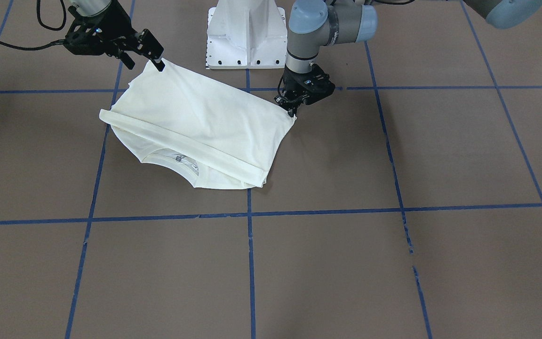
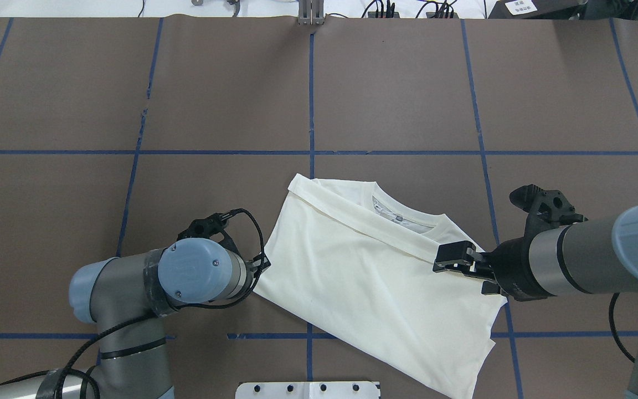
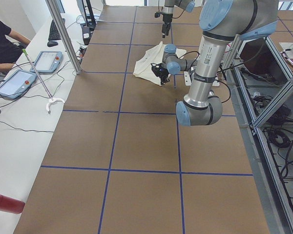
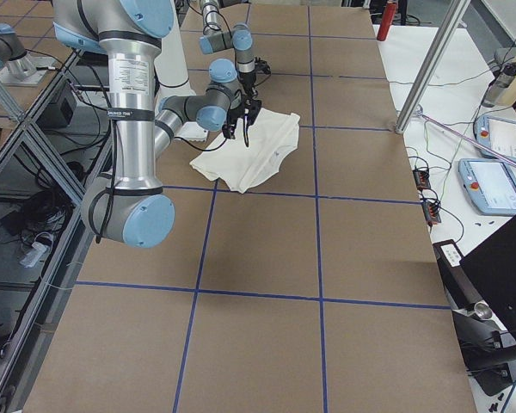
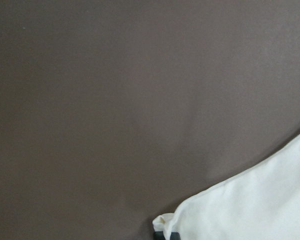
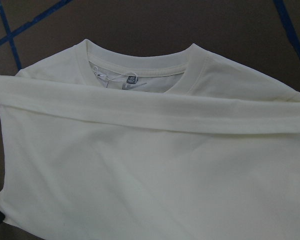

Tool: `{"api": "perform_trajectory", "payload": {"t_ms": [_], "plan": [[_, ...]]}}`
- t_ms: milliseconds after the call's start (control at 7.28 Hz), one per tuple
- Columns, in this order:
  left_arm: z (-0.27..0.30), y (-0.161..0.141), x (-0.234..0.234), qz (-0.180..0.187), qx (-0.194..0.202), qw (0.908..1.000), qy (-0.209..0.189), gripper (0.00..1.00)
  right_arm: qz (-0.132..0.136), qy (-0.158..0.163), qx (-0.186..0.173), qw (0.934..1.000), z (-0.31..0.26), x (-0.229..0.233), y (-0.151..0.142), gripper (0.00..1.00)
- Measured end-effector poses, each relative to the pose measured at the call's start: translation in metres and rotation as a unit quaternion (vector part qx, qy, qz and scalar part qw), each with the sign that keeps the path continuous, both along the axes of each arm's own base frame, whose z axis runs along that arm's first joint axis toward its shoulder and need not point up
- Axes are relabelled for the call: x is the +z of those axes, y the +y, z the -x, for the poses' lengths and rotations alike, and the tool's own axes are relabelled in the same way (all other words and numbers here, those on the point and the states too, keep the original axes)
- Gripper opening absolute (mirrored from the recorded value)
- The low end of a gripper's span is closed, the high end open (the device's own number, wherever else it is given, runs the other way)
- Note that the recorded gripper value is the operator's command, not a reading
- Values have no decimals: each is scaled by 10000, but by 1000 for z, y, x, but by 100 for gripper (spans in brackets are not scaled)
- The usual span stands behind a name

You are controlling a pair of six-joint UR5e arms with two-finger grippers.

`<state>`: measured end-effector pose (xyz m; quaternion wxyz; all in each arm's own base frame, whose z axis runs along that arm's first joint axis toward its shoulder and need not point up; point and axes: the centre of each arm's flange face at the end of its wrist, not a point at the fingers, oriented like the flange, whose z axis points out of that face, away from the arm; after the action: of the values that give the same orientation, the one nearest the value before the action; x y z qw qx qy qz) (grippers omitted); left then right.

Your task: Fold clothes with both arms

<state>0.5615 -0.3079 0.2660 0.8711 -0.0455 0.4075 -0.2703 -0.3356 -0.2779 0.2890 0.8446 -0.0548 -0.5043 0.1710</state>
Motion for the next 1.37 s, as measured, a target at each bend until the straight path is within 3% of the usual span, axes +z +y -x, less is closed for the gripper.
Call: {"api": "perform_trajectory", "payload": {"t_ms": [137, 687, 1374], "plan": [[11, -21, -2, -57, -131, 9999, 0, 0, 7, 8, 13, 10000, 0, 1, 0, 100], [40, -168, 6, -614, -715, 9952, -251, 0, 43, 40, 90, 9999, -3, 4, -5, 100], [6, -320, -14, -1793, -1019, 9784, -132, 0, 48, -4, 251, 9997, -15, 0, -16, 100]]}}
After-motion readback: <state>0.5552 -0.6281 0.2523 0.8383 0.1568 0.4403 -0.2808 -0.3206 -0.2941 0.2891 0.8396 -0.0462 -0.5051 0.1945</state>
